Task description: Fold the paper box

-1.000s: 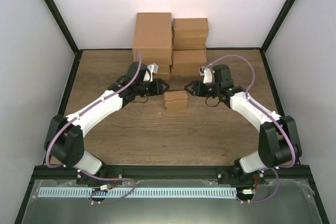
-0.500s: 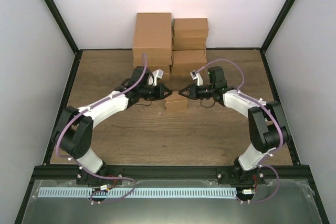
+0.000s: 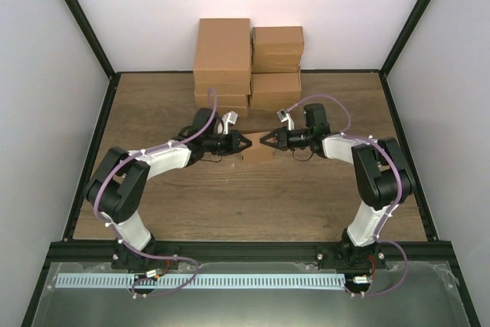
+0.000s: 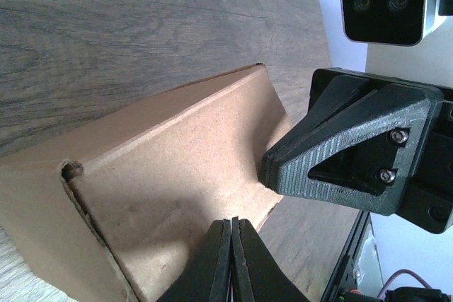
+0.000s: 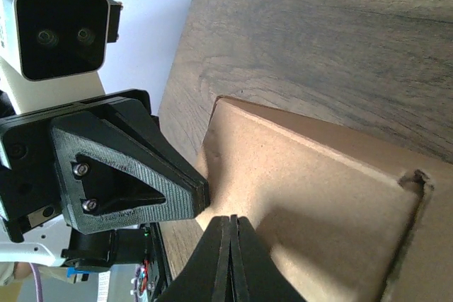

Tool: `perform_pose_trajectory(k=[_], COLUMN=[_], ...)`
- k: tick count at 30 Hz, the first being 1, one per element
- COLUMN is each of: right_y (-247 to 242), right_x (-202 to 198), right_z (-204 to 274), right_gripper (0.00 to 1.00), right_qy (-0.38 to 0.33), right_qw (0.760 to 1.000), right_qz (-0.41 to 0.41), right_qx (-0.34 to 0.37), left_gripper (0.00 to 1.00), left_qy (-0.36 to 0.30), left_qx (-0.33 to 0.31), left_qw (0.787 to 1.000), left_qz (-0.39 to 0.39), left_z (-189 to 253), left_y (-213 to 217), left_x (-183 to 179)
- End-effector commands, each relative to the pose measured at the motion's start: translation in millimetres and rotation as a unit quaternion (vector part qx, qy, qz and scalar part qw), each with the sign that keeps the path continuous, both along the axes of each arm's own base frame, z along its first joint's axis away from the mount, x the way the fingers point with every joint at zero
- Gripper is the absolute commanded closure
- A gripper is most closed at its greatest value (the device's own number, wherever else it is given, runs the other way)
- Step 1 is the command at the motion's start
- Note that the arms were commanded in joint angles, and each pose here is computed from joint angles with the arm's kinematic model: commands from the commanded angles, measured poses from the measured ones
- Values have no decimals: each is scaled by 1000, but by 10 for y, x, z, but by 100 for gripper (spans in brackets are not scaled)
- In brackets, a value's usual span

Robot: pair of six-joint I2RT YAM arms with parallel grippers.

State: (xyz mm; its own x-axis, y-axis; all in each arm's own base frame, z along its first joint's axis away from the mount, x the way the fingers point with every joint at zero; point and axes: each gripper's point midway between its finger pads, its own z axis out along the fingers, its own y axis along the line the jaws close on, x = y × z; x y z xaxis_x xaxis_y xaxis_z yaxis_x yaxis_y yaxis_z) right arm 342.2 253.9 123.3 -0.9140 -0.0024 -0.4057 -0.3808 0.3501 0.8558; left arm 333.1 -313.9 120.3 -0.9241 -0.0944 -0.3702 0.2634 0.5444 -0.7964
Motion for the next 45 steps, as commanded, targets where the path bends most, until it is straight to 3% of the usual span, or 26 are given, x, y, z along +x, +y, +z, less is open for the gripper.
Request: perform_pose_trajectory(k=[1,6,19,30,39,45], right_y=[-35,-60,-165,-189,-221,-265], right_x=[74,125,193,236,208,218], right_z=[227,398,-232,269,-263,-53], right_gripper=[99,99,99,99,99,98], right_qy=[-24,-43,39,-21,38,5], right_qw=[1000,999,998,999,997,996], right_qz=[-12,-21,-43,-49,-61,-71], right_qx=[-7,-10,-1,-9,-30,-46], left_gripper=[96,96,96,96,95,92], left_qy=[-14,-40,21,-30,23,-13], left_qx=[10,12,27,41,45,89], left_qw=[1000,999,999,999,999,996], left_qz=[1,13,8,16,9,18], left_z=[143,369,-313,192,-312,-127], left_y=[26,118,142,199,195,317], left_x=[14,40,10,73,-36,6])
